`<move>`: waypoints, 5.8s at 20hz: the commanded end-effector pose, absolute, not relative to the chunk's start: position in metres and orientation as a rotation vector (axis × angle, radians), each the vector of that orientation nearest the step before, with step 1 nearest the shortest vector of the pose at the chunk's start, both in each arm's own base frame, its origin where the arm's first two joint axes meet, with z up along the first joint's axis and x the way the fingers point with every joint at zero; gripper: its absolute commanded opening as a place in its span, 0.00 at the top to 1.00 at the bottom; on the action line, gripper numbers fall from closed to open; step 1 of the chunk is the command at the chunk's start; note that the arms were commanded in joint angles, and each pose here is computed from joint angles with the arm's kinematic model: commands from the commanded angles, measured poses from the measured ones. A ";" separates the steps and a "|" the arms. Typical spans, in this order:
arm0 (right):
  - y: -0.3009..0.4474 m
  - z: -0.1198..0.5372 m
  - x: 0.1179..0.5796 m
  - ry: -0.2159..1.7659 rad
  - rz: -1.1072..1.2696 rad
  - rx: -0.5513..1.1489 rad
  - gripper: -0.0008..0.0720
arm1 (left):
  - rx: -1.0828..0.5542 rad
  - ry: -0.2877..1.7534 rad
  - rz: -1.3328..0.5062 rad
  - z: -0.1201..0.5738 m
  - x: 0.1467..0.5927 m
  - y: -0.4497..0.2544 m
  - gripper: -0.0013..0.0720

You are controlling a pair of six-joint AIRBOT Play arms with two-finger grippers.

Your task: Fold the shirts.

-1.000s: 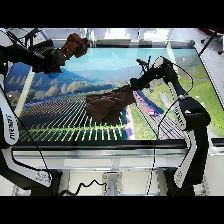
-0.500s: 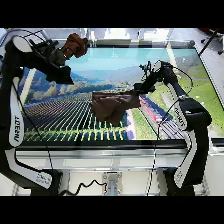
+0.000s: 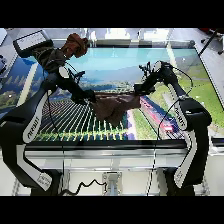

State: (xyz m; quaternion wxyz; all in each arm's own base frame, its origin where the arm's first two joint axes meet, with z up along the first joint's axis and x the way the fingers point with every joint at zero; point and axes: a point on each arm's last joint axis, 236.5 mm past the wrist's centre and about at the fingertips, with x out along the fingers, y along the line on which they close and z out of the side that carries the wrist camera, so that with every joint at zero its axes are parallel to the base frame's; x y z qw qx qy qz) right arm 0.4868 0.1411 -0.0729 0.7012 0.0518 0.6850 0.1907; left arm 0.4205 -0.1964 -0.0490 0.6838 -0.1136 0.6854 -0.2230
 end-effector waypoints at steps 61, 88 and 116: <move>0.050 0.031 0.502 1.308 0.283 0.035 0.47 | -0.339 1.197 -0.386 0.012 0.536 -0.196 0.97; 0.015 0.062 0.567 1.013 0.163 0.057 0.47 | -0.274 1.267 -0.400 0.067 0.509 -0.154 0.30; -0.029 0.015 0.513 1.221 0.468 -0.246 0.71 | -0.193 1.566 -0.477 0.086 0.410 -0.148 0.30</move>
